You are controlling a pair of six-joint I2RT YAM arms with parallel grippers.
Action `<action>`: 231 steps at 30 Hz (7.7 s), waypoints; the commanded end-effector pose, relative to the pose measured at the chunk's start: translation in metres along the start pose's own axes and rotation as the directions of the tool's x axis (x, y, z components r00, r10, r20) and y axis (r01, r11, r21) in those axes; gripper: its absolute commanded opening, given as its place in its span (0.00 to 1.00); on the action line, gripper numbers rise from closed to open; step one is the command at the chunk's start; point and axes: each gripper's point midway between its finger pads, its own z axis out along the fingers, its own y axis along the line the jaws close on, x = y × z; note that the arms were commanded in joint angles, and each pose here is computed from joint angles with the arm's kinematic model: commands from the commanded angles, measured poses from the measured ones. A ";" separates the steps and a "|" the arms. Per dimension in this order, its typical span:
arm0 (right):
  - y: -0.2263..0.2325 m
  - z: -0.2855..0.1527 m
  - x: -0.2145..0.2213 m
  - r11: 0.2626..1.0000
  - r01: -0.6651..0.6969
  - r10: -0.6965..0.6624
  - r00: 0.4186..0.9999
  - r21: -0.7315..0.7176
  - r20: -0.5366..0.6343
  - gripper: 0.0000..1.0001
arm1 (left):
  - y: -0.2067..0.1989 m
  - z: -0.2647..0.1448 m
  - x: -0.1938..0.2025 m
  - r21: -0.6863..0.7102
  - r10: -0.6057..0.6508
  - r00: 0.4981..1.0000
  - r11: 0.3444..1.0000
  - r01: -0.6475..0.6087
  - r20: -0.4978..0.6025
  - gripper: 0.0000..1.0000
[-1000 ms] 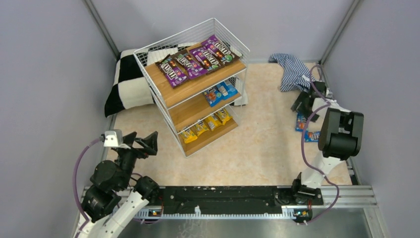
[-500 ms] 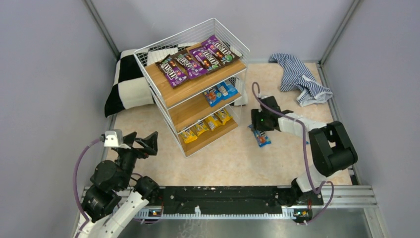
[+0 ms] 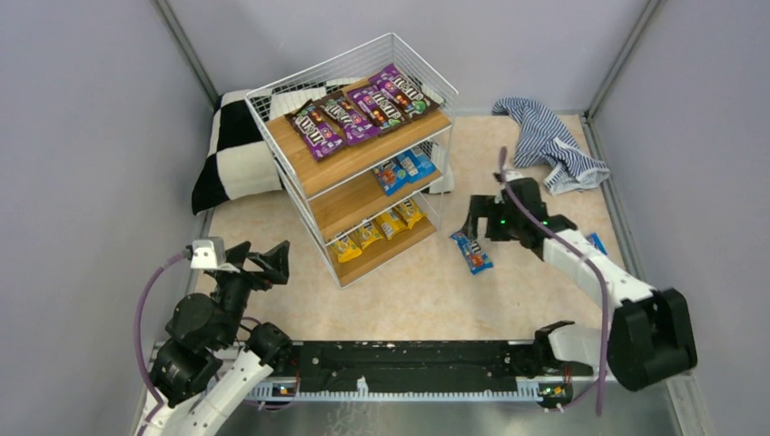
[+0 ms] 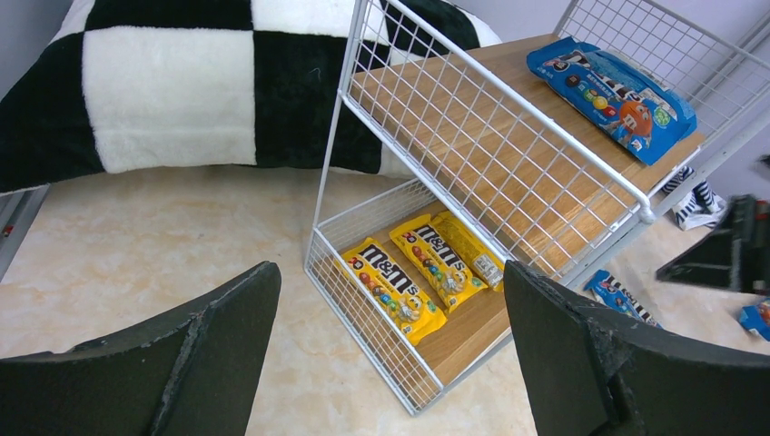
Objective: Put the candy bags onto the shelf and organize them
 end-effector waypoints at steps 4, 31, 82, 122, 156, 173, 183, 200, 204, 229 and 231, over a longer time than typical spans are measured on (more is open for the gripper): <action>-0.032 -0.041 0.001 0.860 -0.447 0.475 0.877 -0.246 0.068 0.98 | -0.003 0.004 -0.005 0.006 0.004 1.000 1.000 -0.004 0.020 0.98; -0.031 -0.005 0.053 0.587 -0.671 0.705 0.699 -0.453 -0.122 0.79 | -0.005 0.003 -0.007 0.018 0.003 0.999 1.000 -0.003 0.032 0.99; -0.022 0.044 0.038 0.509 -0.691 0.790 0.612 -0.513 -0.041 0.21 | -0.002 0.009 -0.001 -0.014 0.021 1.000 1.000 -0.021 -0.002 0.99; 0.240 -0.248 -0.062 0.400 -0.128 0.342 0.939 -0.907 0.018 0.00 | -0.001 0.002 -0.007 -0.002 -0.005 0.999 1.000 0.005 0.035 0.98; 0.298 -0.134 -0.145 0.757 0.004 0.434 0.744 -0.653 0.508 0.00 | -0.001 0.003 -0.007 -0.002 0.001 0.999 1.000 -0.001 0.033 0.99; 0.302 -0.118 -0.147 0.803 -0.009 0.387 0.768 -0.597 0.509 0.00 | -0.001 0.004 -0.006 -0.003 0.005 1.000 1.000 -0.005 0.027 0.98; 0.294 -0.123 -0.150 0.827 -0.014 0.367 0.770 -0.562 0.521 0.21 | -0.002 0.004 -0.006 0.000 0.004 1.000 1.000 -0.004 0.029 0.99; 0.224 -0.181 -0.129 0.913 0.168 0.105 0.783 -0.371 0.613 0.57 | -0.001 0.002 -0.007 0.002 -0.001 0.999 1.000 0.001 0.035 0.98; 0.147 -0.173 -0.092 0.978 0.120 0.009 0.788 -0.168 0.616 0.61 | -0.002 0.002 -0.007 0.006 -0.003 0.999 1.000 0.002 0.038 0.98; -0.262 -0.086 0.050 0.117 -0.929 0.725 0.322 0.352 0.609 0.89 | -0.001 0.001 -0.008 0.003 -0.004 0.999 1.000 0.004 0.041 0.98; -0.274 -0.089 0.057 0.103 -0.928 0.693 0.324 0.357 0.644 0.93 | -0.002 0.002 -0.007 0.006 0.001 0.999 1.000 -0.001 0.036 0.98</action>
